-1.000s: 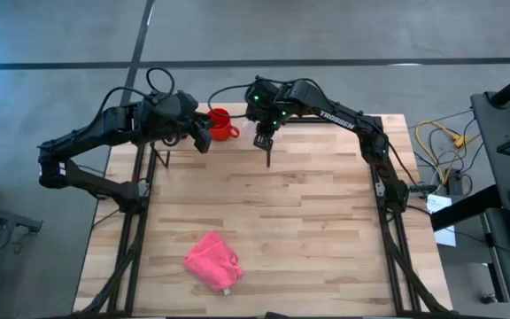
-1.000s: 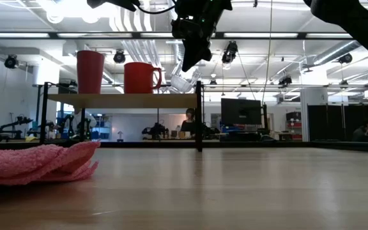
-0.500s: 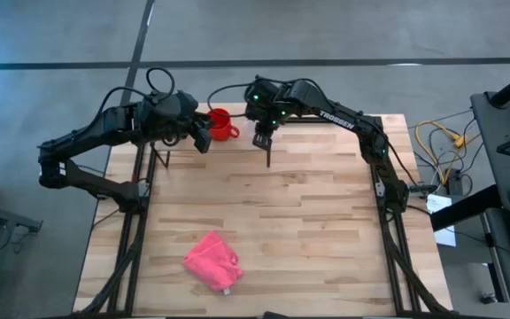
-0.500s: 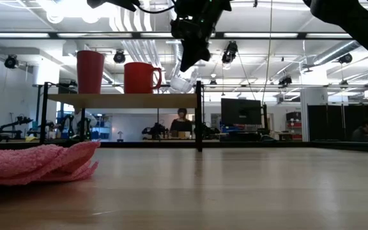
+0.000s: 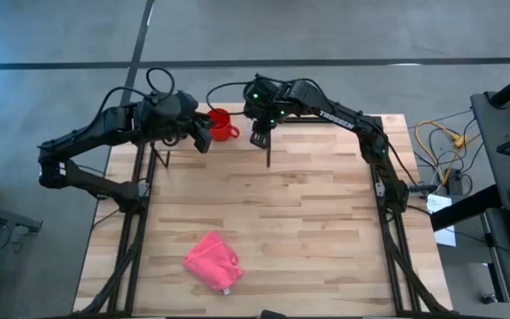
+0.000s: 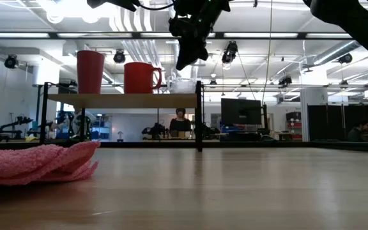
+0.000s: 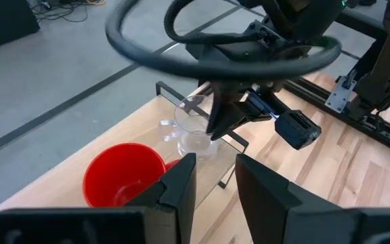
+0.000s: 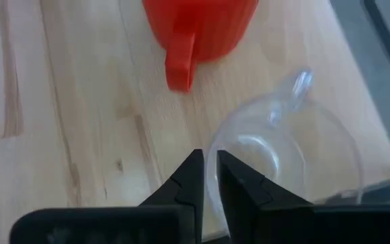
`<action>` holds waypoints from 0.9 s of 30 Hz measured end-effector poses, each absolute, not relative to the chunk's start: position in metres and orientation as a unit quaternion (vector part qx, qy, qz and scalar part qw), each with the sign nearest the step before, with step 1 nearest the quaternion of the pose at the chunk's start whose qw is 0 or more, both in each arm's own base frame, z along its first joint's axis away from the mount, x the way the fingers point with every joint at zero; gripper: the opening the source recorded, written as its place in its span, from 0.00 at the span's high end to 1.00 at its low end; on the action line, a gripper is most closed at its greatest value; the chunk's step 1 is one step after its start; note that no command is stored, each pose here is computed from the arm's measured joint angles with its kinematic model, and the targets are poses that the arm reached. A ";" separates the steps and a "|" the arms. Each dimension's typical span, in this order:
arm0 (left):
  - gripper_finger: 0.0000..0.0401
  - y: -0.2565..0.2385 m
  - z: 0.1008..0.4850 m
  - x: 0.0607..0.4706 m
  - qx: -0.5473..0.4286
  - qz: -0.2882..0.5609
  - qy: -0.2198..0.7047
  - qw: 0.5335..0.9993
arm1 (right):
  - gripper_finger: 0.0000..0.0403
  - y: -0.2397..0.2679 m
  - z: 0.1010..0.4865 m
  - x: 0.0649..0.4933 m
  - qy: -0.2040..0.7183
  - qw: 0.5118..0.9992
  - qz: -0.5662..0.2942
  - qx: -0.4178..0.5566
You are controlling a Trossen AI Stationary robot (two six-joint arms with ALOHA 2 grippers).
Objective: Stack small to large cups/mugs on shelf
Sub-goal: Put the transparent mug on the shelf, then return to Home Position
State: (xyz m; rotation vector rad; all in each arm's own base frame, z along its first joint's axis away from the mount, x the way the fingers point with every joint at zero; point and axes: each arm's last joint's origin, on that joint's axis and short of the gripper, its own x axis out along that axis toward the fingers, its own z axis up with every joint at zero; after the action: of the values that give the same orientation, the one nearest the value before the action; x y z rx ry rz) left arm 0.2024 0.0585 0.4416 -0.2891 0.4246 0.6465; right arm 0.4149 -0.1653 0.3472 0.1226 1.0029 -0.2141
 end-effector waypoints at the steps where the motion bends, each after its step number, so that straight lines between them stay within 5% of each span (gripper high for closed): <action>1: 0.77 0.059 0.442 0.202 -0.141 0.314 0.206 0.916 | 0.90 -0.166 0.348 0.416 0.473 0.873 -0.103 0.057; 15: 0.77 0.059 0.441 0.203 -0.137 0.314 0.208 0.916 | 0.78 -0.158 0.372 0.407 0.434 0.889 -0.123 0.080; 21: 0.79 0.059 0.442 0.202 -0.137 0.314 0.207 0.916 | 0.84 -0.130 0.428 0.372 0.372 0.919 -0.115 0.061; 27: 0.97 0.056 0.442 0.203 -0.154 0.265 0.214 0.928 | 0.97 -0.093 0.481 0.326 0.307 0.946 -0.094 0.044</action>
State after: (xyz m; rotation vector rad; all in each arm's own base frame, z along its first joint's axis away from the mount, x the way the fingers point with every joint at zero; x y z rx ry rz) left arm 0.2031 0.0557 0.4420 -0.3160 0.4379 0.5429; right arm 0.3258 -0.0928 0.4813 0.0894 0.6263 -0.1911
